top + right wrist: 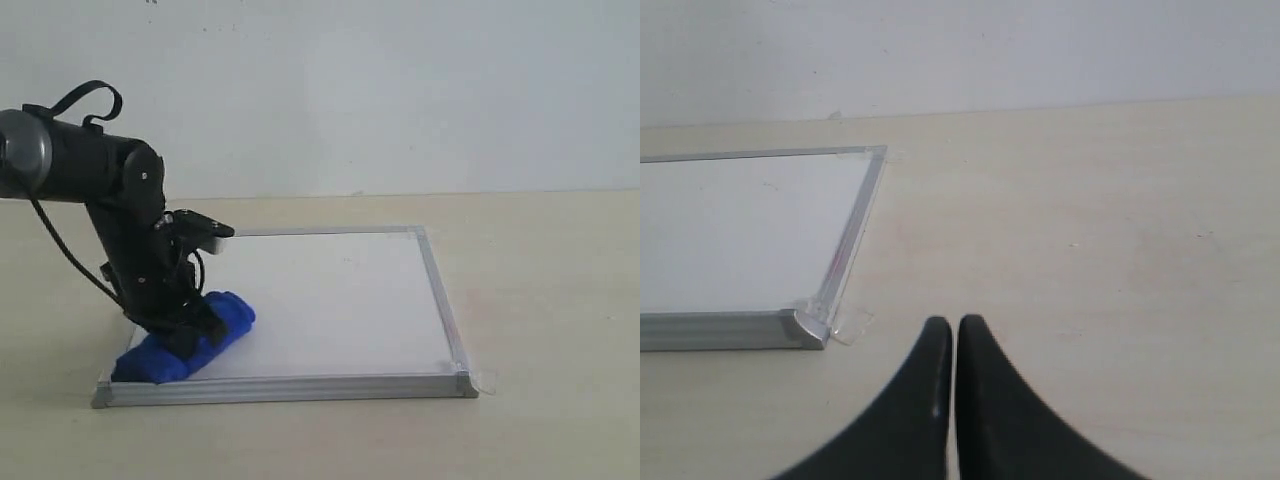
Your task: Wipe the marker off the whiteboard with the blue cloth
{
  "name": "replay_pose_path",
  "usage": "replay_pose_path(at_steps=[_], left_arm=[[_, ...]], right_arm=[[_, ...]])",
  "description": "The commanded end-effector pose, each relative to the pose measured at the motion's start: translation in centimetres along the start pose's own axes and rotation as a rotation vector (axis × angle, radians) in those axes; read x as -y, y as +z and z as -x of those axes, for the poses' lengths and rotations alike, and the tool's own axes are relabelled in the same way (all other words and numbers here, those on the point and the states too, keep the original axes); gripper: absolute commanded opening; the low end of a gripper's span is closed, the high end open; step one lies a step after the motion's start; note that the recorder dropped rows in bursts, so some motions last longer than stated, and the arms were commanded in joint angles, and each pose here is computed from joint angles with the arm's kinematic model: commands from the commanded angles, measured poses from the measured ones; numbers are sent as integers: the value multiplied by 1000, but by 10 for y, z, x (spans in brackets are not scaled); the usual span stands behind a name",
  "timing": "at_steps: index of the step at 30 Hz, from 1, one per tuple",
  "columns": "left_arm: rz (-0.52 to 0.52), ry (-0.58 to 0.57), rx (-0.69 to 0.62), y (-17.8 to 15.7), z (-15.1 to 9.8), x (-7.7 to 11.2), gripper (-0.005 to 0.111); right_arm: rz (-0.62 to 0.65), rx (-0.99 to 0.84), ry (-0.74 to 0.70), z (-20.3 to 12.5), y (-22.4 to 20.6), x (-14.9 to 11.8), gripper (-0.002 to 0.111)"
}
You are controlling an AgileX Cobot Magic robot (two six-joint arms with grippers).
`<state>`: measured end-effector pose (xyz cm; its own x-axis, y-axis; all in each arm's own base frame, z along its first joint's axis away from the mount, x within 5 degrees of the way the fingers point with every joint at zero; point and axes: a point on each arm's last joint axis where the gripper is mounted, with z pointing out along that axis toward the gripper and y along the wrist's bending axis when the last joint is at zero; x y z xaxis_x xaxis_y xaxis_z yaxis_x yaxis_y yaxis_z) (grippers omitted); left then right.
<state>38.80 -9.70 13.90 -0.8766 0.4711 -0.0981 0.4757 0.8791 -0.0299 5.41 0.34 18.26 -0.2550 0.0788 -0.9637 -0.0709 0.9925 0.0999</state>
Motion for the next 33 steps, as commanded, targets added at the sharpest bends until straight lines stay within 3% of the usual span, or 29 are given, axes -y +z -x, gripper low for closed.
replay_pose_path(at_steps=[1,6,12,16,20,25,27,33], left_arm=[[-153,10,122,4,16,42,4],[-192,38,244,7,38,84,4],[-228,124,240,20,62,125,4],[-252,159,237,28,76,145,4],[-264,126,261,30,90,153,4],[-195,115,303,23,101,142,4],[-93,108,256,20,101,123,4],[194,88,-99,19,69,49,4]], right_arm=[[-2,9,-6,1,0,0,1],[-2,9,-6,1,0,0,1],[-2,9,-6,1,0,0,1],[-2,9,-6,1,0,0,1],[-2,9,-6,1,0,0,1],[-2,9,-6,1,0,0,1],[-2,9,-6,1,0,0,1],[-2,9,-6,1,0,0,1]])
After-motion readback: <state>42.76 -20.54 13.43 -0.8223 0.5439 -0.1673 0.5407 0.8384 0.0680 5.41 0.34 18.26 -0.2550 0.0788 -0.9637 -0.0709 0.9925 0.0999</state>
